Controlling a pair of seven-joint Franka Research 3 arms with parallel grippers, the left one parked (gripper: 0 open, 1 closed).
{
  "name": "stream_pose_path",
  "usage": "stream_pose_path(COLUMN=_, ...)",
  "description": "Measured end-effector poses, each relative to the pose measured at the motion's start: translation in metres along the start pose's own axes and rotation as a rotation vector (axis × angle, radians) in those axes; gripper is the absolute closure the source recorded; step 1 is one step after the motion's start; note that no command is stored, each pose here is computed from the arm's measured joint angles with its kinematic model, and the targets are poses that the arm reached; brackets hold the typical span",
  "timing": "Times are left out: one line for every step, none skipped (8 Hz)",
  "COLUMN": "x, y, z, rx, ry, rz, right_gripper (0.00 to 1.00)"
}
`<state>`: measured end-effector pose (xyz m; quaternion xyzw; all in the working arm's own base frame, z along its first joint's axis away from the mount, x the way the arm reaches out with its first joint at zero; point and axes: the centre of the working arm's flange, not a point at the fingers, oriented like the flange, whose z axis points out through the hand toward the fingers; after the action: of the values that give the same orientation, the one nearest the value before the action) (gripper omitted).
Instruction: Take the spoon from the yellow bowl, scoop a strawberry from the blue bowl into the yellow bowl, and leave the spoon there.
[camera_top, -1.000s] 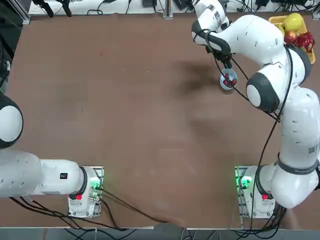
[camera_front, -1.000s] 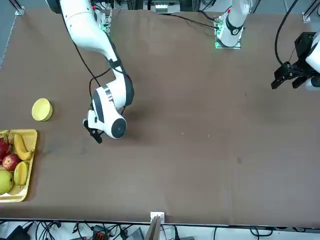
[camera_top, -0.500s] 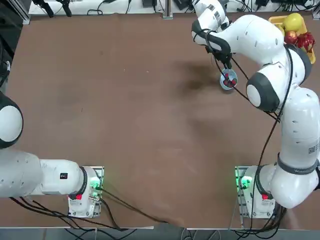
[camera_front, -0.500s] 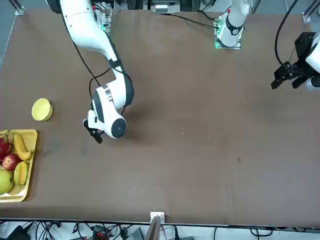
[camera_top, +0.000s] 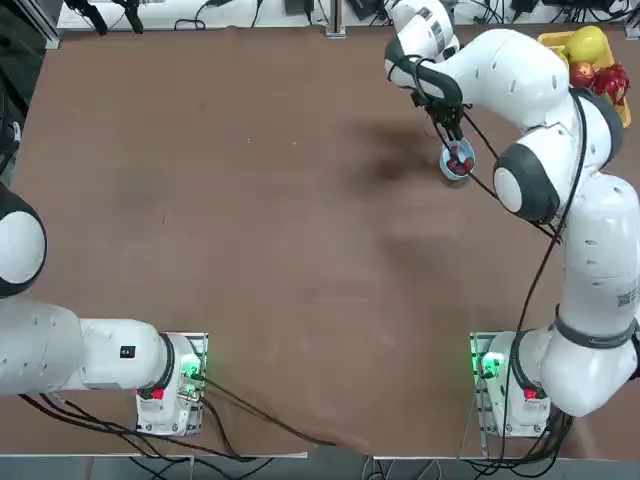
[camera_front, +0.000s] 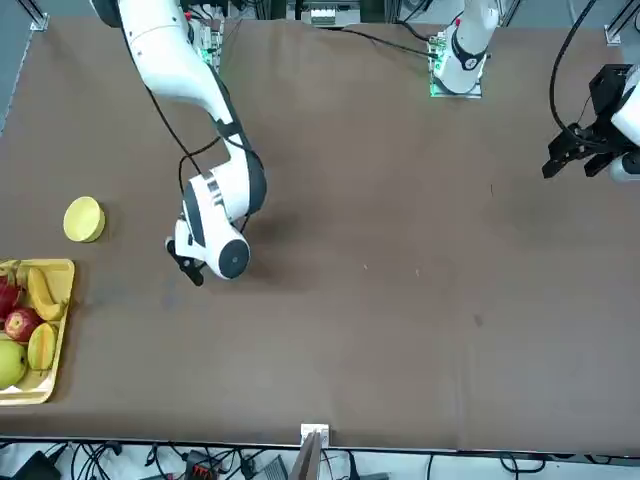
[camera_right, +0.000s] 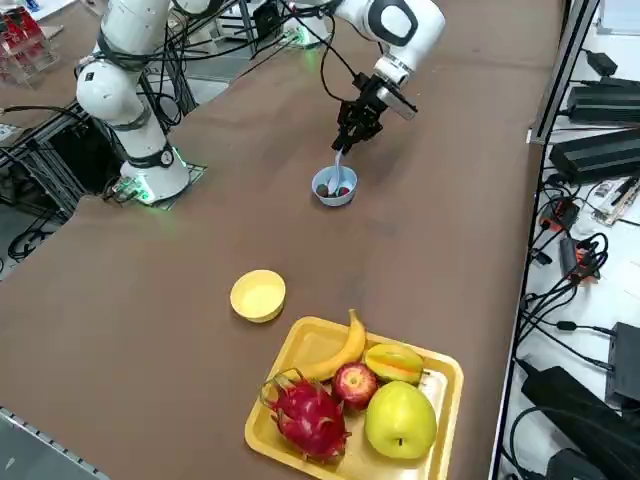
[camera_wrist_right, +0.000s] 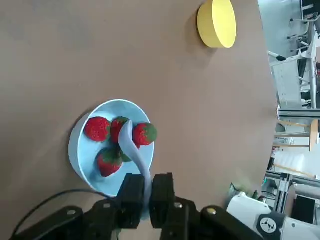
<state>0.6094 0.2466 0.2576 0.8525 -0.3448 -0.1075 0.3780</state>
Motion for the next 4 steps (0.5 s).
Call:
stream_pose_path(x=0.0041, y=0.0012, z=0.0018, rx=0.0, ry=-0.008, rz=0.006, right_gripper=0.88)
stream_pose_path(x=0.0078, y=0.0021, z=0.0038, rx=0.0, ry=-0.017, rz=0.014, right_gripper=0.88)
stream_pose_path(x=0.0095, y=0.0022, z=0.0053, rx=0.0, ry=-0.024, rz=0.022, right_gripper=0.88)
stream_pose_path(x=0.0094, y=0.0017, z=0.0061, rx=0.0, ry=-0.03, rz=0.027, right_gripper=0.88)
